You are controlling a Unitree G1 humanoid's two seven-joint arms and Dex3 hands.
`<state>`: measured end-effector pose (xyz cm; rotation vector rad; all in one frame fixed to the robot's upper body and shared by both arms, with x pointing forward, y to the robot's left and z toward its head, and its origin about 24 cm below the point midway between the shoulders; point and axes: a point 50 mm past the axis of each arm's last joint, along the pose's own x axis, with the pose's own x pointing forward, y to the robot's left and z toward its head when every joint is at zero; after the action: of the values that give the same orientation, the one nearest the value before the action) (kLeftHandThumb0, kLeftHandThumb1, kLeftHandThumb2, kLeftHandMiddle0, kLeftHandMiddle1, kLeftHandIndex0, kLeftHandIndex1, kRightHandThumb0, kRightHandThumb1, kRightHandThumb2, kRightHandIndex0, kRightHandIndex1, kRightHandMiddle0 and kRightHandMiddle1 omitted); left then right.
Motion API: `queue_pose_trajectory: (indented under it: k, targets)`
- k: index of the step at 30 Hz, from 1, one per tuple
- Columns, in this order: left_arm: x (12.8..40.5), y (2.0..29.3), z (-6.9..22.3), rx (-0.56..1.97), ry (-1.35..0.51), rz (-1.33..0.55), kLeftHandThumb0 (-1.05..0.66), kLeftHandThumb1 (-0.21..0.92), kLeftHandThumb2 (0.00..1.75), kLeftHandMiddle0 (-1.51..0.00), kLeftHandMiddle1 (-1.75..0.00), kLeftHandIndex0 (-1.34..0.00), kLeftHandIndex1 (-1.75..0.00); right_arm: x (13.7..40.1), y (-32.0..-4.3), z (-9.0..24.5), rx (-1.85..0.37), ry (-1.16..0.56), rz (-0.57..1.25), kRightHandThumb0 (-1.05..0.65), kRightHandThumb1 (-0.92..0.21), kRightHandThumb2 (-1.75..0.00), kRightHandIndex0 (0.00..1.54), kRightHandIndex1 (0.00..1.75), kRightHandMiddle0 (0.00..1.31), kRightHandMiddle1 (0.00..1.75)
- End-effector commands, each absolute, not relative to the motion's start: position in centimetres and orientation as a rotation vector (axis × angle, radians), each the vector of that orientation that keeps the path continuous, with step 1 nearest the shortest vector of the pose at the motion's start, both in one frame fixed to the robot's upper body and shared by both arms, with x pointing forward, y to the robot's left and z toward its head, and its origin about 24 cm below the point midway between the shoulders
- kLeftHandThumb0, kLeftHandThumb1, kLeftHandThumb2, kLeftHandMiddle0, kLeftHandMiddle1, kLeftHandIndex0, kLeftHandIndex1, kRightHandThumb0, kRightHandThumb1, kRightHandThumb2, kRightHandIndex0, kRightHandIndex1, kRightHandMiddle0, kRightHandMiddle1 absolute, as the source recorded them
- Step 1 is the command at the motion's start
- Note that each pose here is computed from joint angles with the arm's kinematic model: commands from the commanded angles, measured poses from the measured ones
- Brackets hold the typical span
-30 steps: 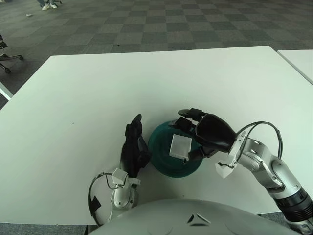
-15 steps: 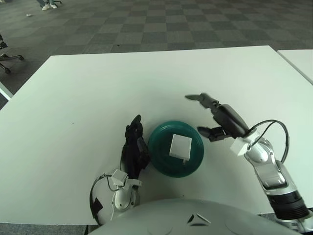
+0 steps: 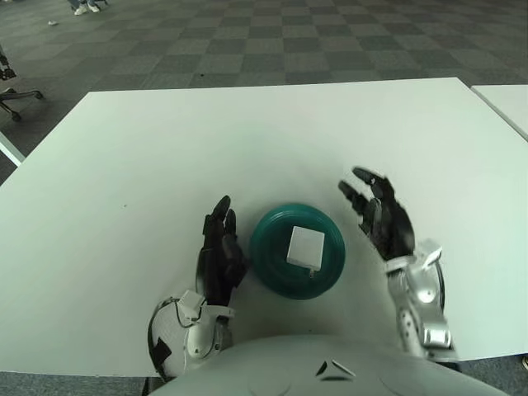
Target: Put the charger into the plate.
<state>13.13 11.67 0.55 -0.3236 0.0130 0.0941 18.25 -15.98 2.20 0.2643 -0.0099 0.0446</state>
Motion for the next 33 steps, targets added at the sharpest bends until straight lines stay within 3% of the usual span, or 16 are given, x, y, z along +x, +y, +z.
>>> queue_pose_trajectory:
  k: [1,22,33]
  targets:
    - [12.3,12.1,0.1,-0.317,0.062,0.107,-0.84,0.92,1.00,-0.20,-0.01,0.00,-0.55,18.6,-15.8,2.1,0.313,-0.005,0.025,-0.75,-0.92,-0.65,0.49,0.10,0.02,0.97]
    - [11.7,13.0,0.8,-0.217,0.063,0.118,-0.88,0.92,0.98,-0.22,-0.01,0.00,-0.59,17.4,-16.1,0.9,0.279,0.047,0.026,-0.76,-0.92,-0.66,0.50,0.12,0.03,0.95]
    - [11.5,13.4,1.1,-0.202,0.070,0.110,-0.87,0.92,0.99,-0.20,0.00,0.00,-0.58,16.9,-16.0,0.9,0.214,0.066,0.015,-0.79,-0.92,-0.70,0.42,0.08,0.01,0.94]
